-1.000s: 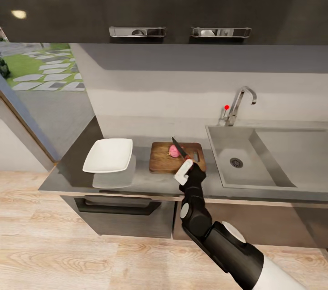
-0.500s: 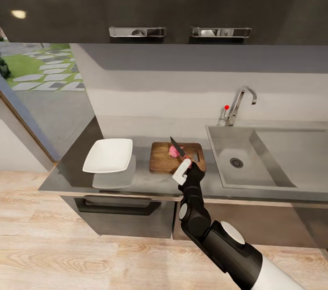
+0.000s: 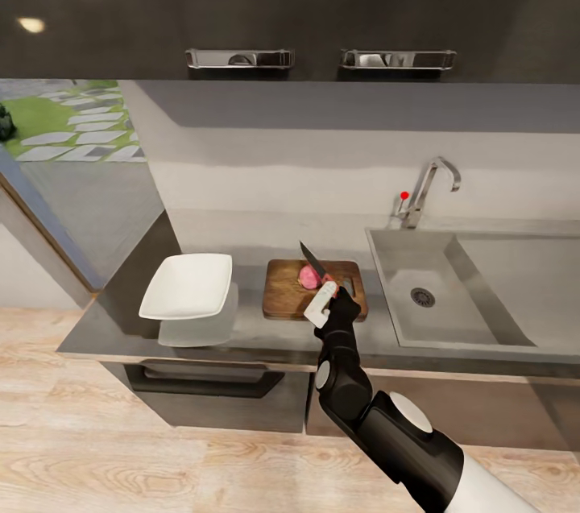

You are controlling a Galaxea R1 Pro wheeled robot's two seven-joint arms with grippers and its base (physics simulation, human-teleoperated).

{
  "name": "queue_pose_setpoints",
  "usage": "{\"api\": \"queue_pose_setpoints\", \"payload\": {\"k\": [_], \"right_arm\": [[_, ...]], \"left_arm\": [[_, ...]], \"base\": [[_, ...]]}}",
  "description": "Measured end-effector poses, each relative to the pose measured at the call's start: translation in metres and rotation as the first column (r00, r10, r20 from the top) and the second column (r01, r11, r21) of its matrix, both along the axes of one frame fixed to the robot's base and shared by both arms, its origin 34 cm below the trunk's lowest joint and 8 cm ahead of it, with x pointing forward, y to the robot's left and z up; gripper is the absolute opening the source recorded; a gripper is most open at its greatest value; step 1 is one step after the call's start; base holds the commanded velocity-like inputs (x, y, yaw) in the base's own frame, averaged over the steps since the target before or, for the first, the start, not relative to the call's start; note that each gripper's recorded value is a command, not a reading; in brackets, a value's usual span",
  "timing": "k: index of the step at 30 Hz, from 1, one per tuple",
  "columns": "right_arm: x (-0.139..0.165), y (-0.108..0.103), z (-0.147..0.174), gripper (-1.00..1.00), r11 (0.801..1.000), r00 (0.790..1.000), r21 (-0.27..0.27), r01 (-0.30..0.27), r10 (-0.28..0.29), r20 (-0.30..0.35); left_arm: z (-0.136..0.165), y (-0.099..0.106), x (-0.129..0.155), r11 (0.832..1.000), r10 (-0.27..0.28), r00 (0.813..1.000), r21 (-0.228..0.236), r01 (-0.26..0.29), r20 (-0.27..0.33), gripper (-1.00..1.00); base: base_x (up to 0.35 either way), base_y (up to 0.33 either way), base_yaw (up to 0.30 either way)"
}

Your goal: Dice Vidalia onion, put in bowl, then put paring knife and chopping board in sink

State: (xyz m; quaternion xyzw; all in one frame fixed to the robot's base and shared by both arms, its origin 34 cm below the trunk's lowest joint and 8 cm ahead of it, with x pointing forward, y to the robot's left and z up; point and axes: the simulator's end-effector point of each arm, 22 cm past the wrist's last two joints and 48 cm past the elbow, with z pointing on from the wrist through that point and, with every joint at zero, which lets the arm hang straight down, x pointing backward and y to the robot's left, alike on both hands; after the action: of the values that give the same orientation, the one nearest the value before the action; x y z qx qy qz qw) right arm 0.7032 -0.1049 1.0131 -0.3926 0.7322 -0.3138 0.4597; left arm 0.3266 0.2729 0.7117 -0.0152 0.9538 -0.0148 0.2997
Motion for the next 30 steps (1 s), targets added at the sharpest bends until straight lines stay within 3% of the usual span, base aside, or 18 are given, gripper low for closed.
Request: {"api": "queue_pose_setpoints", "payload": {"k": [22, 30], "right_arm": [[0.000, 0.001, -0.012, -1.00, 1.000, 1.000, 0.004, 0.002, -0.001, -0.020], [0.000, 0.000, -0.020, -1.00, 1.000, 0.999, 0.001, 0.002, -0.002, -0.032]], "left_arm": [[-0.003, 0.000, -0.004, 1.000, -0.001, 1.000, 0.001, 0.001, -0.017, 1.00], [-0.006, 0.000, -0.008, 1.000, -0.001, 1.000, 0.001, 0.001, -0.030, 1.00]], "base": [[0.002, 0.000, 0.000], [0.116, 0.000, 0.000]]}}
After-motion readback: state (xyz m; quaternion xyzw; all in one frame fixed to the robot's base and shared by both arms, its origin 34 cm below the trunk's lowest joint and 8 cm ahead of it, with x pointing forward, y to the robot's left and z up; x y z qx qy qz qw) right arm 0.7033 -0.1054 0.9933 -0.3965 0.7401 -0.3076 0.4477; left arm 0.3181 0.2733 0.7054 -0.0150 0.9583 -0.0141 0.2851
